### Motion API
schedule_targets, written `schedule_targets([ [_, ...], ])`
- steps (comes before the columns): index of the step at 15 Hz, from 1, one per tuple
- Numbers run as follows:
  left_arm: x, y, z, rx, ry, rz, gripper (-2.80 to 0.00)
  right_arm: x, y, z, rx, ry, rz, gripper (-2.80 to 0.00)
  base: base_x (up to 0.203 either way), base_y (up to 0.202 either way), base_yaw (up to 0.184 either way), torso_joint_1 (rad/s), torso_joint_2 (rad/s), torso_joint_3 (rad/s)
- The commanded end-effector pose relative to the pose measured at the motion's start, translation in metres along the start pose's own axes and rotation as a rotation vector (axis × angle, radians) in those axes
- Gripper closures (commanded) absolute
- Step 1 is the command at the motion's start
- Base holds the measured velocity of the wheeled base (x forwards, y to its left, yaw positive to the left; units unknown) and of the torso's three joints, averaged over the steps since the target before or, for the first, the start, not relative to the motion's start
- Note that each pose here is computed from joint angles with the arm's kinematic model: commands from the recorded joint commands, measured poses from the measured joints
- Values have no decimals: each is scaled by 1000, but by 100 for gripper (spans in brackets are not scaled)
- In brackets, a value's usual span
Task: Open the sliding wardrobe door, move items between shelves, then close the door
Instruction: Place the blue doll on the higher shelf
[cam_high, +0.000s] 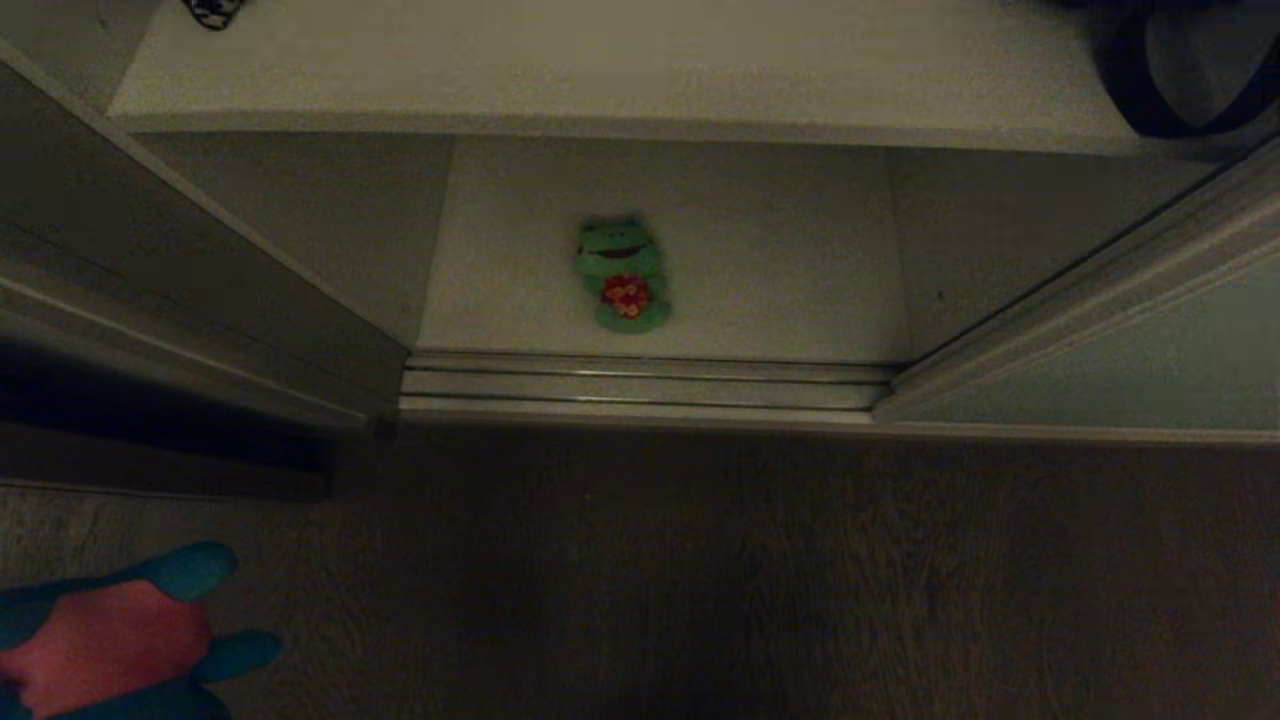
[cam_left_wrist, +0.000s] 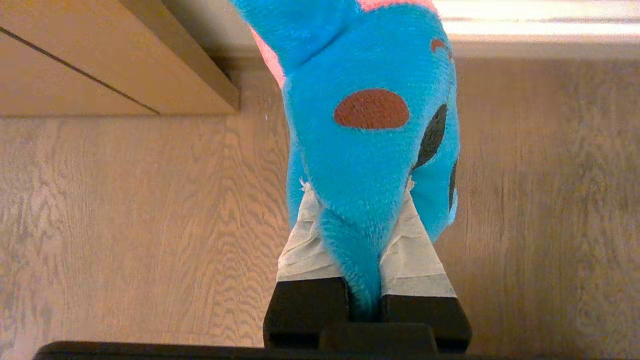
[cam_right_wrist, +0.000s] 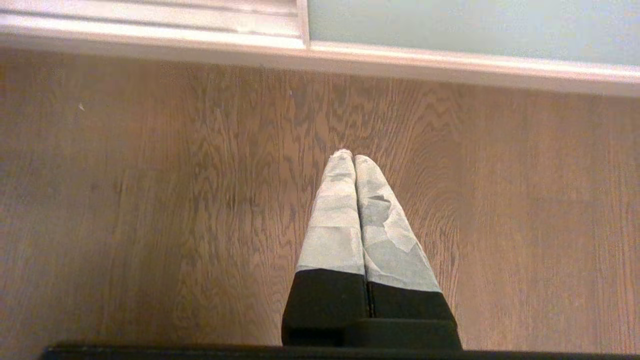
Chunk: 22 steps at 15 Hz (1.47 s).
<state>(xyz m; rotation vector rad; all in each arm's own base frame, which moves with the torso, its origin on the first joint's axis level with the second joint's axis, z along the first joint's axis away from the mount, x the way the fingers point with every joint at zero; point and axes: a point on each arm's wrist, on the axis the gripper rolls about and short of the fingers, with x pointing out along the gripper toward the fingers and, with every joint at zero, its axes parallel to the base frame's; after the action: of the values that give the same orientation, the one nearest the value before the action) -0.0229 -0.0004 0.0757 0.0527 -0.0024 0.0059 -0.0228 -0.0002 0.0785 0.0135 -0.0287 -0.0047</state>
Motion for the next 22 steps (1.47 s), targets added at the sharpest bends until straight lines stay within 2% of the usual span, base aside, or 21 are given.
schedule_targets([
  [1,0,0,0,1,3,0,0,0,0,0,0,-5,0,0,0,0,0,2,2,198],
  [22,0,0,0,-7,4,-1,0,0,0,0,0,-4,0,0,0,0,0,2,2,200],
])
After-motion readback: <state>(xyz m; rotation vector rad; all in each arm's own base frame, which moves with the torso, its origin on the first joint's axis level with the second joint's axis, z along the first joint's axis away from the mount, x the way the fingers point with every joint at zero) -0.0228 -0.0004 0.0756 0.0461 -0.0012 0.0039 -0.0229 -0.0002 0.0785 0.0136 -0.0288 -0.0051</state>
